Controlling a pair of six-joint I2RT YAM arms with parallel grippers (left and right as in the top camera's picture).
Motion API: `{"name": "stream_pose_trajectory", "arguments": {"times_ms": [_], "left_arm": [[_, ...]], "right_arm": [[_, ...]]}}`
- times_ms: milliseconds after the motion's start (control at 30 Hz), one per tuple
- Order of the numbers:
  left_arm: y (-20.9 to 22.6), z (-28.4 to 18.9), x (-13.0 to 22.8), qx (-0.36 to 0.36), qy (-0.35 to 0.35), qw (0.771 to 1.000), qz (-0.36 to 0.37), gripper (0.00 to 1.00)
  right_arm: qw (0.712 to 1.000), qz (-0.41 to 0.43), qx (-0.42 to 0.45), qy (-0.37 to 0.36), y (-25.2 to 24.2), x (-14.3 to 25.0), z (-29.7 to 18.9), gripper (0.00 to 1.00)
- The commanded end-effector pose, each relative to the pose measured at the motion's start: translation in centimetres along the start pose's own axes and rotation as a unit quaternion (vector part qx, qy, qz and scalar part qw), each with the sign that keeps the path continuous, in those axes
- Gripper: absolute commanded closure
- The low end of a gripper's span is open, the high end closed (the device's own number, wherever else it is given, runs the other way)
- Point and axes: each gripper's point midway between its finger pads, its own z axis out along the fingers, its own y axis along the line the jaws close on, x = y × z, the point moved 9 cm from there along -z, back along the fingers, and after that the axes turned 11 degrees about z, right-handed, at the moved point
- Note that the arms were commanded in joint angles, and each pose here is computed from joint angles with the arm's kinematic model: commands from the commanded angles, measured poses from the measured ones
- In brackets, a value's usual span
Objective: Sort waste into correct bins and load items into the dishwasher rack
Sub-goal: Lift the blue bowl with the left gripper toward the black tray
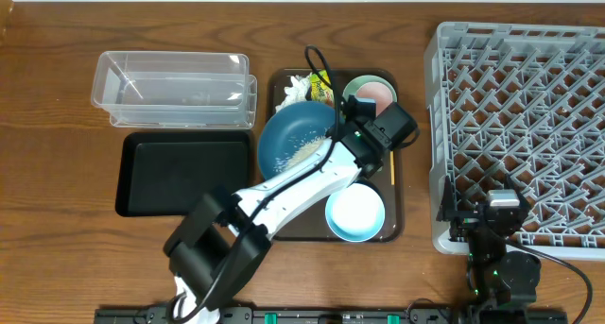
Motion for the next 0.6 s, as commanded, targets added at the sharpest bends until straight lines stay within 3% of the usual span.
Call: {"name": "stream_pose_trajectory", "arguments": {"times_ms": [0, 333, 567], "left_arm": [[0.9, -2.7, -1.1, 0.0, -0.027, 1.0, -0.012, 0.94], [5.9, -11.3, -1.2, 0.019, -0.058, 0.997, -0.044, 0.94], [10.7, -14.8, -1.5, 0.109, -0.06, 0.988, -0.092, 0.94]], "right_arm": [[1.0, -0.005, -0.006, 0.001, 0.1, 0.1, 0.0, 0.01], [1.0, -0.005, -0.006, 0.001, 0.1, 0.1, 0.0, 0.01], [1.0, -0.005, -0.006, 0.001, 0.1, 0.1, 0.0, 0.01]]}}
